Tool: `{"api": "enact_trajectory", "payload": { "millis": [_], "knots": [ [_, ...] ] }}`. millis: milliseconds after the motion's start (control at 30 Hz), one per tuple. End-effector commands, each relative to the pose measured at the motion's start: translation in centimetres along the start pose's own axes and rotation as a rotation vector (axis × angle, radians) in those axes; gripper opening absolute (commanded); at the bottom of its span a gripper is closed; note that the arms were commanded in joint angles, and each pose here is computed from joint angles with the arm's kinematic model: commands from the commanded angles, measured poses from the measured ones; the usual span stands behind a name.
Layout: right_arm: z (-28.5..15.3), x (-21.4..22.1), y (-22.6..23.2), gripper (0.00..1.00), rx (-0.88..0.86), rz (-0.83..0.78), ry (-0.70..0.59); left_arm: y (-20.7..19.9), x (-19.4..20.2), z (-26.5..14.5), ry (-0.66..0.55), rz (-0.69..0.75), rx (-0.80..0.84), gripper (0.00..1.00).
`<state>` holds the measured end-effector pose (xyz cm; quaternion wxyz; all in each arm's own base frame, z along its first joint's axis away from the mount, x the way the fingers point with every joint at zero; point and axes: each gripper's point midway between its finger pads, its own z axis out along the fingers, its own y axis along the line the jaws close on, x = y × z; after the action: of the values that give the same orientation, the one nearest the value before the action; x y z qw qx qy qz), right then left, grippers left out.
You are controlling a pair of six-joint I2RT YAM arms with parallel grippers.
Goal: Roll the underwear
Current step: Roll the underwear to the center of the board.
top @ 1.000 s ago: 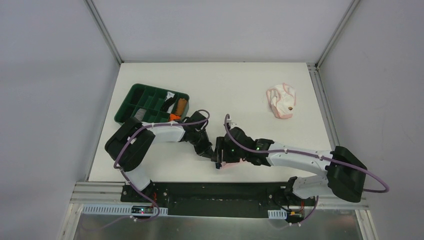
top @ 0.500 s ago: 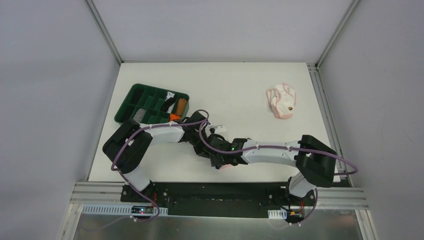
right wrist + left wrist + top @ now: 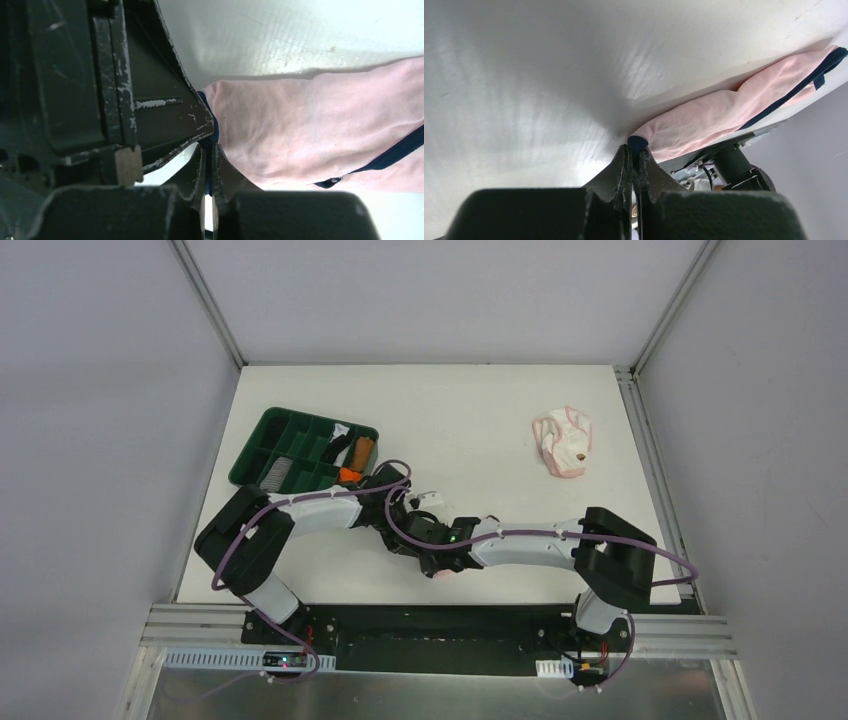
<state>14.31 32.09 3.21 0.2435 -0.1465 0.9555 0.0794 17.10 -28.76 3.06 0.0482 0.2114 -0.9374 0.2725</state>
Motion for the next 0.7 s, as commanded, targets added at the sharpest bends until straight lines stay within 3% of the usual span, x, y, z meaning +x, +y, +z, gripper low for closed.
{"api": "enact_trajectory", "payload": {
  "millis": [0, 400, 667],
  "knots": [
    [-0.4, -1.0, 2.0, 0.0, -0.105, -0.034, -0.02, 0.5, 0.6, -1.9, -0.037, -0.005, 0.005, 0.0],
    [-0.5, -1.7, 6.6, 0.0, -0.325, -0.136, -0.004, 3.3, -0.1, -4.3, -0.159, -0.104, 0.0, 0.0],
    [-0.7, -0.9, 6.3, 0.0, -0.458, 0.061, 0.063, 2.2, -0.7, -6.2, -0.212, -0.103, 0.048, 0.27]
  ]
}}
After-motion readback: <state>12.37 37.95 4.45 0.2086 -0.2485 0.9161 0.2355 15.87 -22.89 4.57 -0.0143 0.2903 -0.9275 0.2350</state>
